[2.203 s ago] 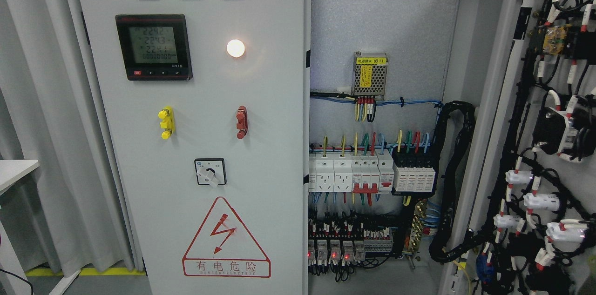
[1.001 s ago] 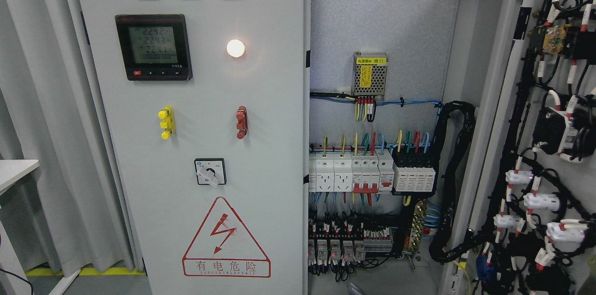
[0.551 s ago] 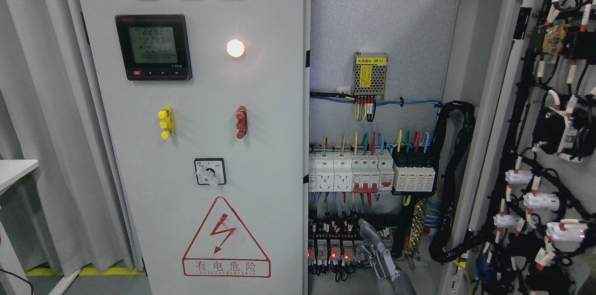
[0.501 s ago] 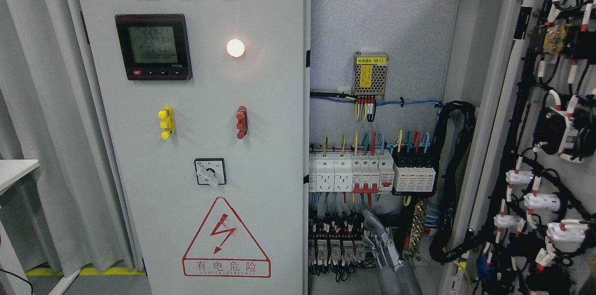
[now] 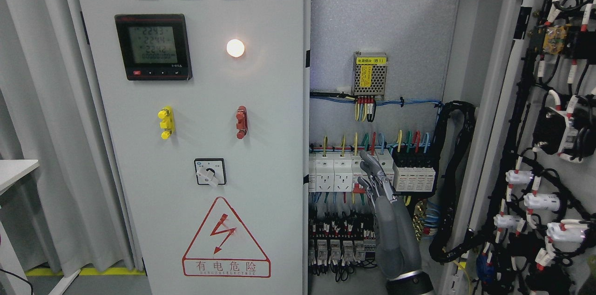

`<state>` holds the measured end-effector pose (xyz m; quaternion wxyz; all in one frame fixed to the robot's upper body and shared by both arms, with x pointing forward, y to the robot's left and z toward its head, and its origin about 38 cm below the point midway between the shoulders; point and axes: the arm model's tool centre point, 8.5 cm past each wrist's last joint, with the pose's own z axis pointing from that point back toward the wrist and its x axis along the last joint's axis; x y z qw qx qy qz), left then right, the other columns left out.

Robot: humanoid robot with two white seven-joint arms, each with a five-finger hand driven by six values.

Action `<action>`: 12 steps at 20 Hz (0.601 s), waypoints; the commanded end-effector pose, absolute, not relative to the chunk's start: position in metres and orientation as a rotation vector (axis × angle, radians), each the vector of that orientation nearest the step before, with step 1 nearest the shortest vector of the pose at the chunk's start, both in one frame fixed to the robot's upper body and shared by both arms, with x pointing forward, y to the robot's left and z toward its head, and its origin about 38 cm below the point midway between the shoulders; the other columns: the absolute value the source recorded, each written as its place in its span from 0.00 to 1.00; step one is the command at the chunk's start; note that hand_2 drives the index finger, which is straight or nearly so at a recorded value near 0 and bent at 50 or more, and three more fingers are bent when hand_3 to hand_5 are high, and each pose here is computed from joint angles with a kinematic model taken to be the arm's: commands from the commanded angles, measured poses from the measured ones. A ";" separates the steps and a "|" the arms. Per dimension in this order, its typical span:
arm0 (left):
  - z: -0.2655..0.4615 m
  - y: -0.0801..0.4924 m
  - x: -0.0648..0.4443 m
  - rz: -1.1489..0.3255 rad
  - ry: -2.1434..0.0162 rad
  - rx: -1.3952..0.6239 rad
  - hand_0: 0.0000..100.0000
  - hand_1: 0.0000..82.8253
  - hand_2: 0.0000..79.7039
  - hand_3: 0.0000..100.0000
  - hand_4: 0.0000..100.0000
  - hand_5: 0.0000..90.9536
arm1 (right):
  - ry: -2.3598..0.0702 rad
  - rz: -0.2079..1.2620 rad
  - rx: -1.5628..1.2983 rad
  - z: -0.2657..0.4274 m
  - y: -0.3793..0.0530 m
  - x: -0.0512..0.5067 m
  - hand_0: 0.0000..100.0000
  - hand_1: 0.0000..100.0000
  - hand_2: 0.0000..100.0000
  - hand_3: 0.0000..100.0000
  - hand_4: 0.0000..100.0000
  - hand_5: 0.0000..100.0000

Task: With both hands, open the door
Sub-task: 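Raise the right hand into the gap beside the lamp-panel door edge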

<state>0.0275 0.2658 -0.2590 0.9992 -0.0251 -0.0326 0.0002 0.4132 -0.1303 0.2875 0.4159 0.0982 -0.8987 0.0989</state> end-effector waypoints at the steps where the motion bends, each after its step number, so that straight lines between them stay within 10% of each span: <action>1: -0.259 0.266 0.026 0.003 -0.060 -0.049 0.30 0.00 0.03 0.03 0.04 0.00 | -2.170 0.263 0.267 0.288 -0.121 0.454 0.22 0.00 0.00 0.00 0.00 0.00; 12: -0.259 0.269 0.026 0.002 -0.060 -0.043 0.30 0.00 0.03 0.03 0.04 0.00 | -2.073 0.326 0.311 0.289 -0.107 0.479 0.22 0.00 0.00 0.00 0.00 0.00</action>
